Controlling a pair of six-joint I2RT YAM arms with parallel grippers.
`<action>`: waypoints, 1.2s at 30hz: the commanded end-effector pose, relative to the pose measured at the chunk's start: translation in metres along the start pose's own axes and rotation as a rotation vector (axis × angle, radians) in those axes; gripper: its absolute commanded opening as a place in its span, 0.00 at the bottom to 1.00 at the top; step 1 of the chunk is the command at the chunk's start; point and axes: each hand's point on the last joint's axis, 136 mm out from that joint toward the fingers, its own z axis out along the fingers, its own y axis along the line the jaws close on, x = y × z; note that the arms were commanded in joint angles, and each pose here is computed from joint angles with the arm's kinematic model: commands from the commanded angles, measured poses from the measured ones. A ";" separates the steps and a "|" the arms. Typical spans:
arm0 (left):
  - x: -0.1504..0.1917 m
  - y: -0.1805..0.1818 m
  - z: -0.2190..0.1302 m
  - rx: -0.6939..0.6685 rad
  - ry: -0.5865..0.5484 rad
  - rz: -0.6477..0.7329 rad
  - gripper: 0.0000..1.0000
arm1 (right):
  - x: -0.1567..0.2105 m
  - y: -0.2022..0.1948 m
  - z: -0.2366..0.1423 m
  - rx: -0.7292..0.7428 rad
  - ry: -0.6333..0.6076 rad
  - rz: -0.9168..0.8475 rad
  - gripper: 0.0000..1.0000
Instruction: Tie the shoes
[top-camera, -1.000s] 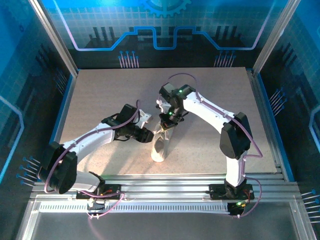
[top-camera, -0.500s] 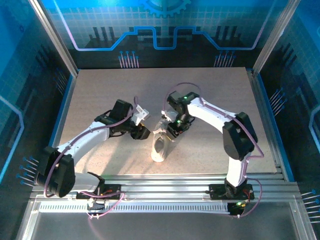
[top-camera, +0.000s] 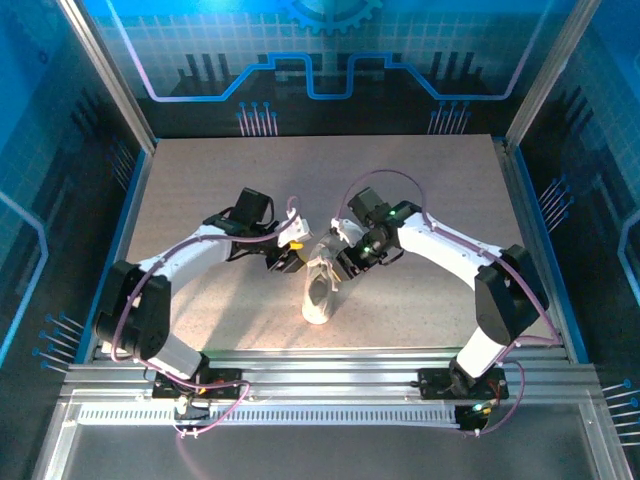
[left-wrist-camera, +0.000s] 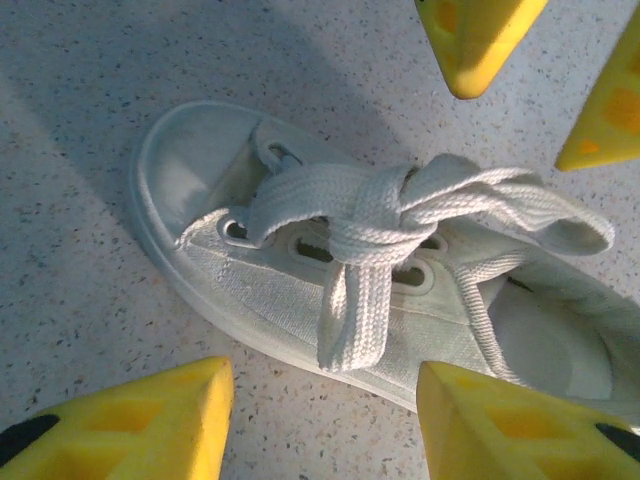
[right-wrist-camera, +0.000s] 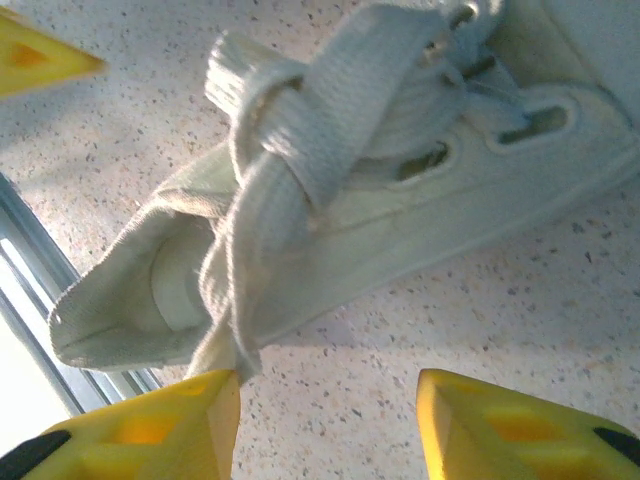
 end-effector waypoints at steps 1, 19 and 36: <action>-0.014 0.002 0.003 0.040 -0.062 0.095 0.52 | -0.008 0.006 -0.010 0.005 -0.066 -0.003 0.50; 0.001 0.001 0.030 0.125 0.005 0.128 0.52 | -0.004 0.021 0.020 -0.066 -0.008 0.054 0.55; 0.009 -0.018 0.041 0.144 0.085 0.163 0.51 | 0.015 0.005 0.016 0.017 0.049 0.049 0.22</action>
